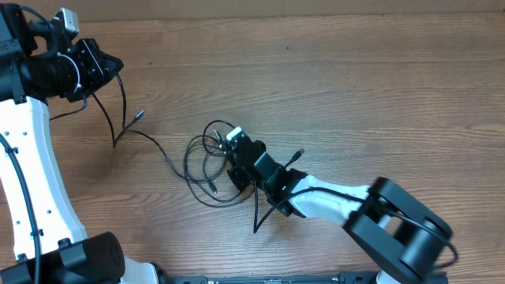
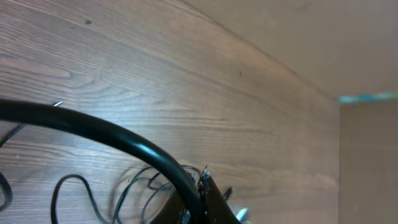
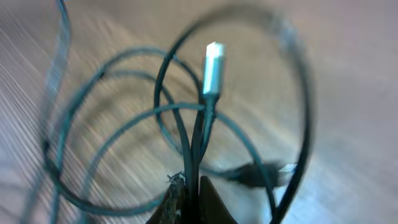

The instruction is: Untangle cables

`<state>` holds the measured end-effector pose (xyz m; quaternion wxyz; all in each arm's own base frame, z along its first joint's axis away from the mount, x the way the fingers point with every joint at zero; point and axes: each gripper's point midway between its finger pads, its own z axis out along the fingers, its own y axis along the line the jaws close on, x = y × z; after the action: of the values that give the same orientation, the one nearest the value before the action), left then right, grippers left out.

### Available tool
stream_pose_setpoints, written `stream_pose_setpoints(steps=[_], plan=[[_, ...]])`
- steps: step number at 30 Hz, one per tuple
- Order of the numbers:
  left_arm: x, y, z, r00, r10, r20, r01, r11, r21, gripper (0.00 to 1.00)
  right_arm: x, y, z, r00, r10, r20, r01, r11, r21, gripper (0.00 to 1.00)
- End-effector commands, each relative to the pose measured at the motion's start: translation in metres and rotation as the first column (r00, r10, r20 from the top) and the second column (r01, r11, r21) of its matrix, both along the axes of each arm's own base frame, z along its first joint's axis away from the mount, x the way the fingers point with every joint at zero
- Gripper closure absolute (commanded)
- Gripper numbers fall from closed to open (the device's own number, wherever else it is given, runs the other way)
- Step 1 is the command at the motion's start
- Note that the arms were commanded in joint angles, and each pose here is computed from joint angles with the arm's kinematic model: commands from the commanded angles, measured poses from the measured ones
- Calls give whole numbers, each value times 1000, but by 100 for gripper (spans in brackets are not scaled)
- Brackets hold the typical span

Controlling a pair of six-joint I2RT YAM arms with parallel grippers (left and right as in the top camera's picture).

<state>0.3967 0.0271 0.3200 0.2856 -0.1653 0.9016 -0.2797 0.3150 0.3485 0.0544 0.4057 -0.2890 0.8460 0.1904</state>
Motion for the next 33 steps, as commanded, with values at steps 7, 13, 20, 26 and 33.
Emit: stream_pose_setpoints(steps=[7, 13, 20, 26, 33], plan=[[-20, -53, 4, 911, -393, 123, 386, 919, 74, 96, 71, -56, 55, 968, -249, 23, 243, 959, 146, 96], [-34, -81, -1, 844, -525, 115, 513, 850, 117, 96, 87, -99, 38, 923, -378, -77, 385, 915, 124, 96], [-52, -90, -16, 799, -600, 28, 588, 791, 169, 96, 96, -148, 18, 863, -482, -149, 493, 869, 45, 96], [-53, -87, -19, 804, -594, 9, 584, 793, 175, 96, 102, -211, 1, 713, -670, -204, 681, 732, -25, 96], [-36, -52, -33, 932, -340, -127, 361, 902, 237, 96, 94, -290, -19, 537, -810, -238, 802, 577, -154, 96]])
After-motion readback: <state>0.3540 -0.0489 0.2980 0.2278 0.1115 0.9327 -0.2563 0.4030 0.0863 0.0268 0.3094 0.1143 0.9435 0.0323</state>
